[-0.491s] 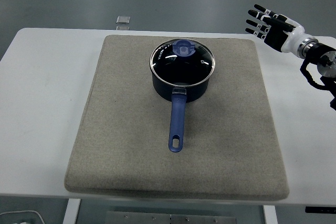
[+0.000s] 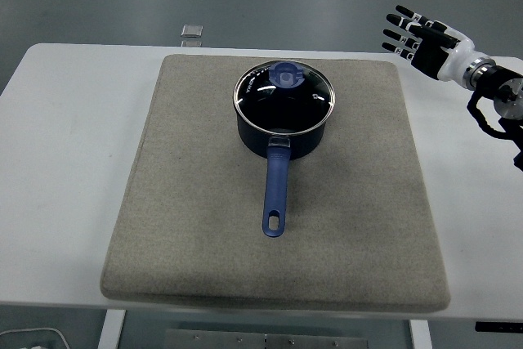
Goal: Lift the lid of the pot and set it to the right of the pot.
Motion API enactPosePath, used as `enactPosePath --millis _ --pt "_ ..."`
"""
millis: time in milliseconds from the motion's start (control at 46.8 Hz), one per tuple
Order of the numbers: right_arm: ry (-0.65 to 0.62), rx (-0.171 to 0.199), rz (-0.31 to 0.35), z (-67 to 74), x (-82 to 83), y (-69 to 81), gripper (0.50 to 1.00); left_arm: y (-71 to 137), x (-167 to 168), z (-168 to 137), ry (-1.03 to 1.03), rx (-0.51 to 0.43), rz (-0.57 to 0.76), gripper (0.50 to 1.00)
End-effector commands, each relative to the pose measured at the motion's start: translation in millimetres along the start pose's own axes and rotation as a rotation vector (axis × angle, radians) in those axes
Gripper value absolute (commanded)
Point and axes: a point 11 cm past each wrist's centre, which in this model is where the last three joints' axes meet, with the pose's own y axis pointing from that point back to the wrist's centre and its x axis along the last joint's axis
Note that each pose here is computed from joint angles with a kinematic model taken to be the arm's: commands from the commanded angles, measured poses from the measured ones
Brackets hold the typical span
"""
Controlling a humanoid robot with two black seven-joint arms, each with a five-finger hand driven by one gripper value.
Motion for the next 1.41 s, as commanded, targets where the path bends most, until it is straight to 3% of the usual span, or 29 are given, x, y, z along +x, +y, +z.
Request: enactPosePath --millis 0,256,641,748,897,1239,1389 --pt "0.004 -0.001 -0.004 0.0 0.1 0.3 0.938 0 -1 0 0.0 0.0 -0.004 1.0" --pt "0.013 -0.001 -0.018 -1.9 -3.5 -0.4 0.936 0 0 0 0.0 0.0 -0.001 1.0" --pt "0.06 0.005 -0.089 -12.9 -17.6 -1.9 0.932 0 0 0 0.0 0.0 -0.001 1.0" --pt "0.132 -0.003 -0.099 -18.4 -23.9 -3.6 0.932 0 0 0 0.0 0.0 -0.001 1.0" --pt "0.26 0.014 -0.116 -29.2 -38.4 -8.1 0.932 0 0 0 0.0 0.0 -0.001 1.0" --pt "0.554 -0.055 -0.157 -28.3 -60.0 -12.4 0.932 0 0 -1 0.0 0.001 -0.001 1.0" --pt "0.706 -0.088 -0.198 -26.3 -76.7 -13.9 0.932 0 0 0 0.0 0.0 -0.001 1.0"
